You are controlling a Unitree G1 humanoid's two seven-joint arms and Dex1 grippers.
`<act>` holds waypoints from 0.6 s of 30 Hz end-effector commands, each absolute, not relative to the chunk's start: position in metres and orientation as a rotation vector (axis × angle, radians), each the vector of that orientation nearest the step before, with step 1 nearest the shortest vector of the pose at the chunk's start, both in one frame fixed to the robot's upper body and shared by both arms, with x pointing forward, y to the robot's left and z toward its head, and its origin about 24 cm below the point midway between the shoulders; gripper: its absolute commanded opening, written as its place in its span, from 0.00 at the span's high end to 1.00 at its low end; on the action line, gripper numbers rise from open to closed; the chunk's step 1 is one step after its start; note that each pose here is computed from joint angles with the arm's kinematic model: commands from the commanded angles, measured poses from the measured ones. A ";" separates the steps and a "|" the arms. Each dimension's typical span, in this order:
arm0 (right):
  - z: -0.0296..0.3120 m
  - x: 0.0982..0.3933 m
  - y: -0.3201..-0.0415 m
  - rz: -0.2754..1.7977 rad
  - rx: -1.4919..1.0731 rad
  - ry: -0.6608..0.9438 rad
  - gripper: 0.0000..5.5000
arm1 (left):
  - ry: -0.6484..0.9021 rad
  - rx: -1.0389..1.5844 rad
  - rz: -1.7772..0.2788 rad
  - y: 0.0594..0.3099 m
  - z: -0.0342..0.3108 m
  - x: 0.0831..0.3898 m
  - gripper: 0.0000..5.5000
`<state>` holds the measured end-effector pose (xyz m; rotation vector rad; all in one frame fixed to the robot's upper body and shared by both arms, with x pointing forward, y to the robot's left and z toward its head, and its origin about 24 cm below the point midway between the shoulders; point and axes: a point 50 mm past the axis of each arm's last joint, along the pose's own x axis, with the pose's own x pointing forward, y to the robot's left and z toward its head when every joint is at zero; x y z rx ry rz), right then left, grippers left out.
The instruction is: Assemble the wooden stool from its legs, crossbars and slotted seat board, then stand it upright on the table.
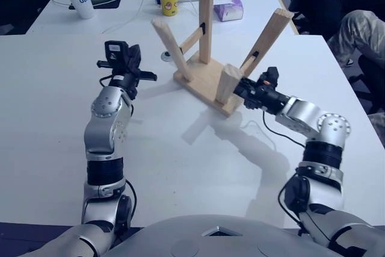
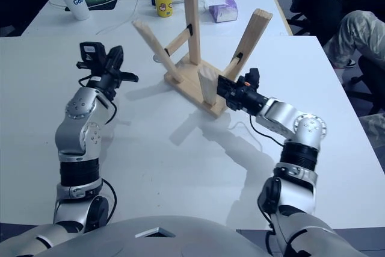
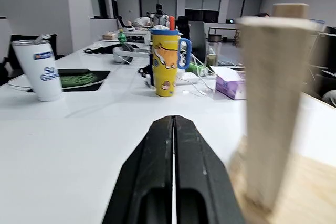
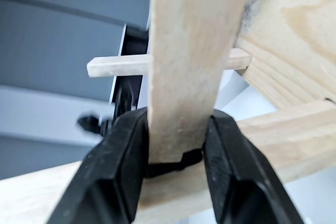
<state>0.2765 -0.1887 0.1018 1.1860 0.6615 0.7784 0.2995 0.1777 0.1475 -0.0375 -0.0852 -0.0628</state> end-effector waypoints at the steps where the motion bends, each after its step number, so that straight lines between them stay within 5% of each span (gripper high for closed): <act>1: 0.116 0.271 -0.198 0.884 1.146 0.656 0.74 | -0.245 -0.058 0.030 0.211 0.194 0.296 1.00; 5: 0.127 0.270 -0.200 0.959 1.104 0.670 0.74 | -0.234 -0.033 0.061 0.226 0.195 0.297 1.00; 13: 0.128 0.277 -0.197 0.920 1.051 0.672 0.74 | -0.164 -0.029 0.008 0.207 0.177 0.296 1.00; 18: 0.123 0.278 -0.198 0.897 1.054 0.694 0.56 | -0.151 -0.032 -0.002 0.202 0.173 0.296 1.00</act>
